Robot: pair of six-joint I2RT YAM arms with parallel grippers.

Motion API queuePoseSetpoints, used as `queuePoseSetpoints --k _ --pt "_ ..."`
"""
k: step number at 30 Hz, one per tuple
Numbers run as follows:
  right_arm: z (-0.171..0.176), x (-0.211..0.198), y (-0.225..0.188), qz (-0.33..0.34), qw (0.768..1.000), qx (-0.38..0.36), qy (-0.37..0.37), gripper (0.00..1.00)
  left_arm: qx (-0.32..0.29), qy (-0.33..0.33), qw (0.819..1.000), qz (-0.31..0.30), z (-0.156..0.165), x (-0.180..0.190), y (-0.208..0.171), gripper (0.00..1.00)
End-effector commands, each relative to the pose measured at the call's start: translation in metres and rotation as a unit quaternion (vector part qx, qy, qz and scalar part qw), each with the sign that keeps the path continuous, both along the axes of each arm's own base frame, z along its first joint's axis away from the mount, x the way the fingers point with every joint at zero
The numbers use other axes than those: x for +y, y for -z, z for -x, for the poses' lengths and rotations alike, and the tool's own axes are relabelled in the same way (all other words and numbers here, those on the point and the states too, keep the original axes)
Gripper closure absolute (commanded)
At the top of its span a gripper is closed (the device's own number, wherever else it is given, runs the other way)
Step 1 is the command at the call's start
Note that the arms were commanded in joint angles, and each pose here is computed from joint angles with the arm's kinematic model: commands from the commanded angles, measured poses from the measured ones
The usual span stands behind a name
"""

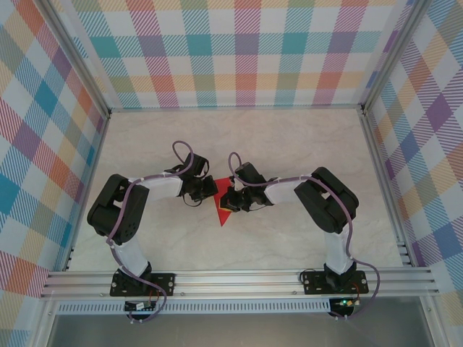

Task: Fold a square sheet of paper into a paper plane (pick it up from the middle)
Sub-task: Third fold the triangle at the center of the table.

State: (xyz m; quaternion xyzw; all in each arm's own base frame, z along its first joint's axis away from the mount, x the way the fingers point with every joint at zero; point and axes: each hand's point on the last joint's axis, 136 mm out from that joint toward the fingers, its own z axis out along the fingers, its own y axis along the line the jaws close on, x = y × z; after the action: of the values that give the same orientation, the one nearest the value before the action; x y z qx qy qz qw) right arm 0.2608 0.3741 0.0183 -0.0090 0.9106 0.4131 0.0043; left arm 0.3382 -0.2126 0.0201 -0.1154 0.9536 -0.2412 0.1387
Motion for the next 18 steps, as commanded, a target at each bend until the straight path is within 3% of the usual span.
queuePoseSetpoints --k 1,6,18 --pt "-0.003 0.001 0.01 0.014 1.0 -0.002 0.008 0.95 0.028 0.006 0.999 -0.014 0.01 0.003 0.013 0.86" --pt "-0.002 -0.003 0.016 0.026 1.0 0.005 0.013 0.93 0.022 0.002 1.0 -0.01 0.009 0.003 0.006 0.86" --pt "0.003 -0.011 0.024 0.05 0.999 0.01 0.011 0.73 -0.019 -0.084 0.996 -0.03 0.006 0.042 -0.032 0.81"
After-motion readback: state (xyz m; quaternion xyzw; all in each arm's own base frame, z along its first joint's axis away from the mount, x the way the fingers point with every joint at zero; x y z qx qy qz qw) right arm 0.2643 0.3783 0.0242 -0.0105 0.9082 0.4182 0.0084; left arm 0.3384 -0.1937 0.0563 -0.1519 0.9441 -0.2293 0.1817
